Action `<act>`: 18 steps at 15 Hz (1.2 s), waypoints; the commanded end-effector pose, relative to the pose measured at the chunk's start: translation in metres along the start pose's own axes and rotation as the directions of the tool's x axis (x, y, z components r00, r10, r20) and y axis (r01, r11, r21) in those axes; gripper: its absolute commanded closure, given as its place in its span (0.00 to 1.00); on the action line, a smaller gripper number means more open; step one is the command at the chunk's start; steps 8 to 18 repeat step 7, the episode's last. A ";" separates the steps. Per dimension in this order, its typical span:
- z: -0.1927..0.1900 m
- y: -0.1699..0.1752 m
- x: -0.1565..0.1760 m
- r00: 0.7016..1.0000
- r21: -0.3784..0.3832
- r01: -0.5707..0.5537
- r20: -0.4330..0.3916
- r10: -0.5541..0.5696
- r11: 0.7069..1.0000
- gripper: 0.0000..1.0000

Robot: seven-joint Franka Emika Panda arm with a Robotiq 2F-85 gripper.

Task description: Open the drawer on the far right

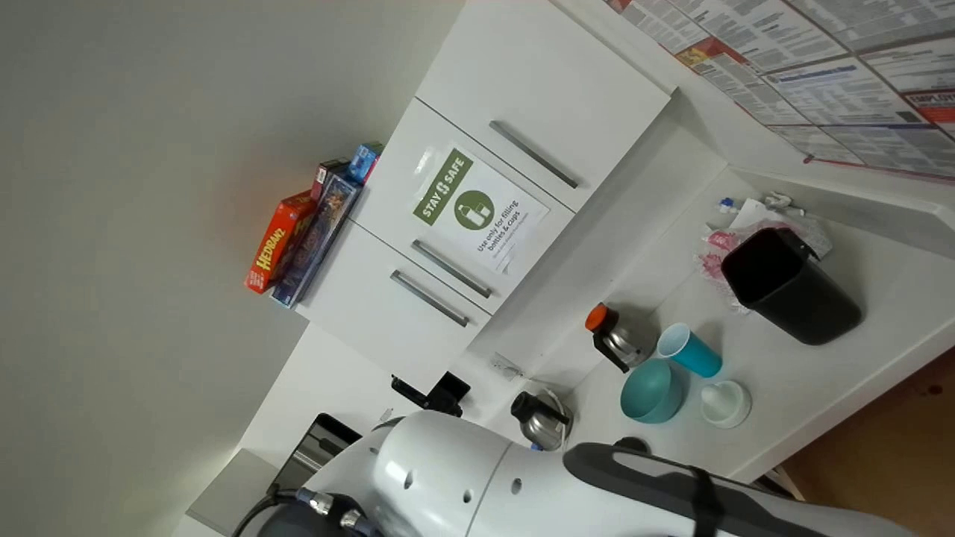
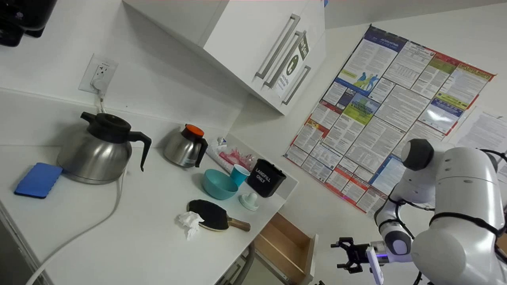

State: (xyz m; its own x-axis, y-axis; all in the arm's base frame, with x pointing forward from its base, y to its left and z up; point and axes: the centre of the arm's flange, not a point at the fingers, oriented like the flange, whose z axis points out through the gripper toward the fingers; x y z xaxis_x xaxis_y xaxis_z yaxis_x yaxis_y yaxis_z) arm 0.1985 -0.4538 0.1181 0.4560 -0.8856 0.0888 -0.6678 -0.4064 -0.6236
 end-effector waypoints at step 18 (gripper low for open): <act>-0.025 -0.073 -0.029 0.995 -0.185 0.099 0.007 -0.099 0.978 0.00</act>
